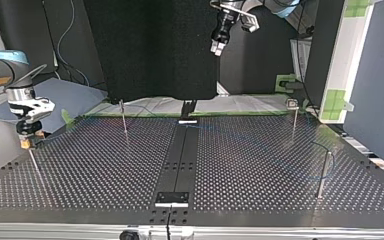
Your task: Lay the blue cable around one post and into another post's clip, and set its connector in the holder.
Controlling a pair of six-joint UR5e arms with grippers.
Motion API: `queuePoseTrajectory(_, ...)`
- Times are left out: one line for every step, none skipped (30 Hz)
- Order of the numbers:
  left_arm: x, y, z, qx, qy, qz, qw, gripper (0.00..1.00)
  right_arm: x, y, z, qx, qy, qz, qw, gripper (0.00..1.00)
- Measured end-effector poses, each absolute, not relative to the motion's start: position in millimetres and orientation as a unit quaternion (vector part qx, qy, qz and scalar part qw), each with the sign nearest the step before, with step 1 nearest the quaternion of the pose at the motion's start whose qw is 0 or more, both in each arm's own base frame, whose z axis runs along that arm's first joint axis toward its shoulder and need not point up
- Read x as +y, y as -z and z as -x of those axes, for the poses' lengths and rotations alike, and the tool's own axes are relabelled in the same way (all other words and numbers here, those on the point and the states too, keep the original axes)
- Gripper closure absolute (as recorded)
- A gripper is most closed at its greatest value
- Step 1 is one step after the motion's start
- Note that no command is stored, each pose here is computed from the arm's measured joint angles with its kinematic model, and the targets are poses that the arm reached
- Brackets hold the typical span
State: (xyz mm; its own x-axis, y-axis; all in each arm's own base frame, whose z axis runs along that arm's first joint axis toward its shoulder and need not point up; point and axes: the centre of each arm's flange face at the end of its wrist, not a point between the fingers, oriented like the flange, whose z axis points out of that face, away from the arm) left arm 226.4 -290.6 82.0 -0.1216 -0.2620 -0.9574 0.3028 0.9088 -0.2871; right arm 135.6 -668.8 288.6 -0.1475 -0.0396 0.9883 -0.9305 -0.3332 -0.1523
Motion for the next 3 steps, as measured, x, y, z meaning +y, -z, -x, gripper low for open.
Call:
queuePoseTrajectory(-290.6, -82.0, -226.4, 0.718, 0.213, -0.014, 0.663, 0.00, -668.8, -288.5, -135.6, -0.448, -0.611, -0.542, 0.364, 0.02)
queuePoseTrajectory(-290.6, -82.0, -226.4, 0.718, 0.213, -0.014, 0.663, 0.00, -668.8, -288.5, -135.6, -0.448, -0.611, -0.542, 0.365, 0.02)
queuePoseTrajectory(-290.6, -82.0, -226.4, 0.718, 0.213, -0.014, 0.663, 0.00, -668.8, -288.6, -135.6, -0.448, -0.611, -0.542, 0.365, 0.02)
